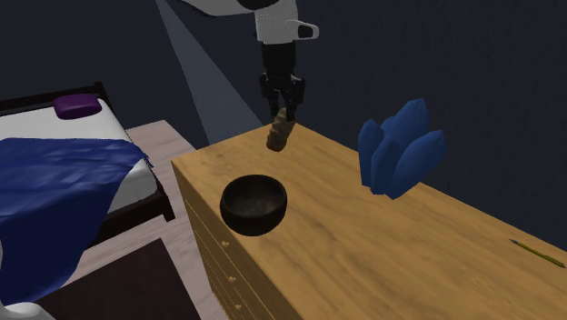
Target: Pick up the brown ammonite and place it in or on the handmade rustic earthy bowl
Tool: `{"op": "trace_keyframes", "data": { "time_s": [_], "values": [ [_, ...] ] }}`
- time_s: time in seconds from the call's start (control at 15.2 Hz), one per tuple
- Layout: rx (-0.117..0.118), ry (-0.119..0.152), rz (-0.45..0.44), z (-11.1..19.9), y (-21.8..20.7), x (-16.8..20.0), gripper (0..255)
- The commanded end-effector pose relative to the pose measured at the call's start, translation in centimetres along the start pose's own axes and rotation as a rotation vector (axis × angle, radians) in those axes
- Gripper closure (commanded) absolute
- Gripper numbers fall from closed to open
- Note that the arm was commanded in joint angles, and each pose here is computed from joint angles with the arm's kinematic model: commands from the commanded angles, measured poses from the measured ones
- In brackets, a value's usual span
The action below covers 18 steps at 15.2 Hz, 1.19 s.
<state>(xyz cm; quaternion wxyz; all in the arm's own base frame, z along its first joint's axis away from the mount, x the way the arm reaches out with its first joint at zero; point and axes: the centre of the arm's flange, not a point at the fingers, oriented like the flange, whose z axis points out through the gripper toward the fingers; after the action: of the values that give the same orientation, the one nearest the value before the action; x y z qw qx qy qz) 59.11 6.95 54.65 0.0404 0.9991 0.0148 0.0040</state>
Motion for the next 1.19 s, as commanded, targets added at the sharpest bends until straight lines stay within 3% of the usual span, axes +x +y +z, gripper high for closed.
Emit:
{"op": "trace_keyframes", "data": {
  "time_s": [0.0,0.53,1.12],
  "values": [
    [0.000,0.000,0.000,-0.5,0.7,-2.5,255],
    [0.000,0.000,0.000,-2.4,3.2,-13.2,255],
    [0.000,0.000,0.000,2.4,2.8,-13.3,255]
  ]
}}
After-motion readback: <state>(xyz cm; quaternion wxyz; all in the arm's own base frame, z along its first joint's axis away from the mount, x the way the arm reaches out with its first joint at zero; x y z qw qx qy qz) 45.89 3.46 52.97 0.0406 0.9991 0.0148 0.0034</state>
